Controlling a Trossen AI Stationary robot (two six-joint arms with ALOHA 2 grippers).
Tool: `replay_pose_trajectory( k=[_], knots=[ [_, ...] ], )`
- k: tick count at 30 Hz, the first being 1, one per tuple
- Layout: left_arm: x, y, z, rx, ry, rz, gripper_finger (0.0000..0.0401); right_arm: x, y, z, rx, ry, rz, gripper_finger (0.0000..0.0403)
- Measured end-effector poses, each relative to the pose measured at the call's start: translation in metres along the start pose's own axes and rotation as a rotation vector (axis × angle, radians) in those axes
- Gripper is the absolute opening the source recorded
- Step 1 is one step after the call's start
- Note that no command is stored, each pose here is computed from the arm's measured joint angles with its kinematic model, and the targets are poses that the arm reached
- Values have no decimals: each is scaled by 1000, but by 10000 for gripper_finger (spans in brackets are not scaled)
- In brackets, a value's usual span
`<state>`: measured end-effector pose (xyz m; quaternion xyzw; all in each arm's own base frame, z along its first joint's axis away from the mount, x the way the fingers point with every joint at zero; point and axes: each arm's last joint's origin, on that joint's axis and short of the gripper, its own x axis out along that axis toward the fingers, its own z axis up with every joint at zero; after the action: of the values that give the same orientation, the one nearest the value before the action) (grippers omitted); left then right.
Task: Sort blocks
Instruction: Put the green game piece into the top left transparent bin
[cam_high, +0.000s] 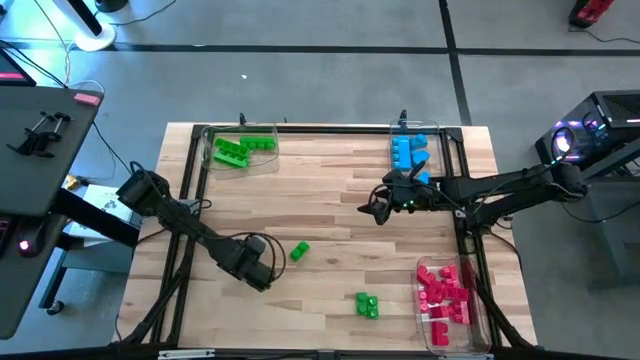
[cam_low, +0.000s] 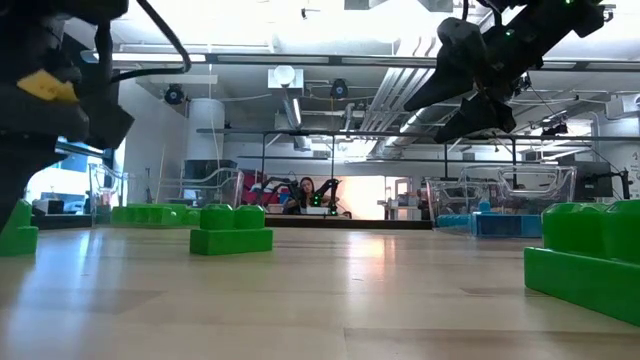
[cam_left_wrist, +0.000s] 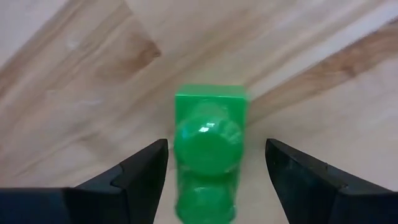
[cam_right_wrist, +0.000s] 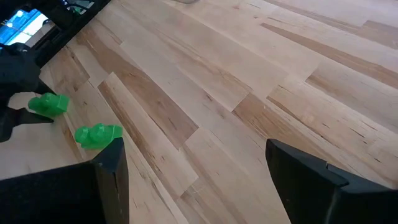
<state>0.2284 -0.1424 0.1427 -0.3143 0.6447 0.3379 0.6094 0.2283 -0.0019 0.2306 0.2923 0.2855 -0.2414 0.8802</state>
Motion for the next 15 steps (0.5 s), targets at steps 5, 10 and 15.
replay_pose_trajectory(
  k=[5, 10, 15],
  knots=[
    [0, -1, 2, 42, -2, -16, 213, 0, -1, 0, -3, -5, -15, 254],
    [-3, 0, 11, 108, -3, -29, 95, 0, -1, 0, -3, -9, -20, 254],
    [-30, 9, 37, 173, -117, -115, 83, 0, -1, 0, 2, -11, -19, 254]
  ],
)
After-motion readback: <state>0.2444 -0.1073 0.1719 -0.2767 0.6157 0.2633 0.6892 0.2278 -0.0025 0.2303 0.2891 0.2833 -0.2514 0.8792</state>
